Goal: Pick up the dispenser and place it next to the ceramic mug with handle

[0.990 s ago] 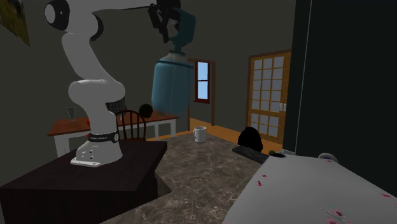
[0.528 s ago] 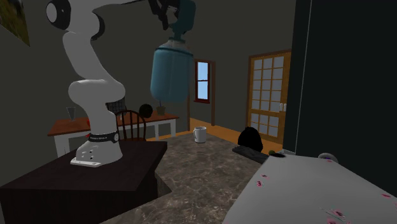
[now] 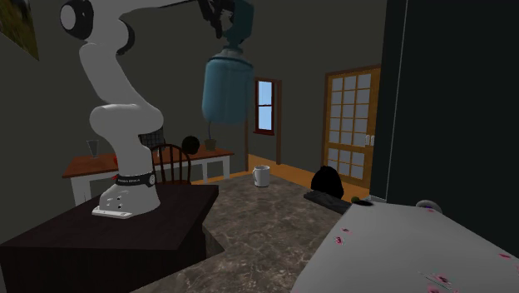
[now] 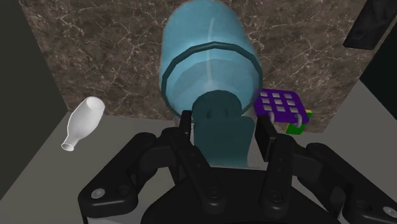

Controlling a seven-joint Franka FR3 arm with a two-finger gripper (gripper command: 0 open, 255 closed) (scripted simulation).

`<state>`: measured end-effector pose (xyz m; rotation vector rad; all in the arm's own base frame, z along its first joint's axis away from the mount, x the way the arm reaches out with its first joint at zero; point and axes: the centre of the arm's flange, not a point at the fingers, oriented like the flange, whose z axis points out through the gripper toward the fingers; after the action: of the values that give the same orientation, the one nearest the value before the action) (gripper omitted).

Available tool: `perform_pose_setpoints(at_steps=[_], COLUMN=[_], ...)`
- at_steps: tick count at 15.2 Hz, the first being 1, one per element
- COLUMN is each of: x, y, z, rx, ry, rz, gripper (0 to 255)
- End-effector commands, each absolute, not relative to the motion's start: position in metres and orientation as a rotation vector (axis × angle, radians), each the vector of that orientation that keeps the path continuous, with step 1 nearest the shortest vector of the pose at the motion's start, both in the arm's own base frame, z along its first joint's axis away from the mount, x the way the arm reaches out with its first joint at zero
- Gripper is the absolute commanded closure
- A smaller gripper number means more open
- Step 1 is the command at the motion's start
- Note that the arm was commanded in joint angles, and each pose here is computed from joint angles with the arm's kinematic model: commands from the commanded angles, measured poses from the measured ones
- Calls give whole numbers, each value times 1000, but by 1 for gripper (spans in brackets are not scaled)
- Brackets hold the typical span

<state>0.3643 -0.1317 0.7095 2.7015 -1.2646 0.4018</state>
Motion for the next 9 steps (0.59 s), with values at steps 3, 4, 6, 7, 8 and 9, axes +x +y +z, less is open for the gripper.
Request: perform_pose_setpoints(at_steps=[3, 4, 6, 7, 8, 9], x=[351, 349, 345, 343, 341, 339], y=[-78, -65, -39, -26, -13, 0], z=[711, 711, 711, 711, 711, 711], rx=[2700, 2700, 2700, 2700, 2700, 2700], ry=[-1266, -1266, -1266, -1266, -1266, -1266], rz=[403, 403, 403, 403, 403, 403], gripper=[255, 255, 255, 255, 255, 255])
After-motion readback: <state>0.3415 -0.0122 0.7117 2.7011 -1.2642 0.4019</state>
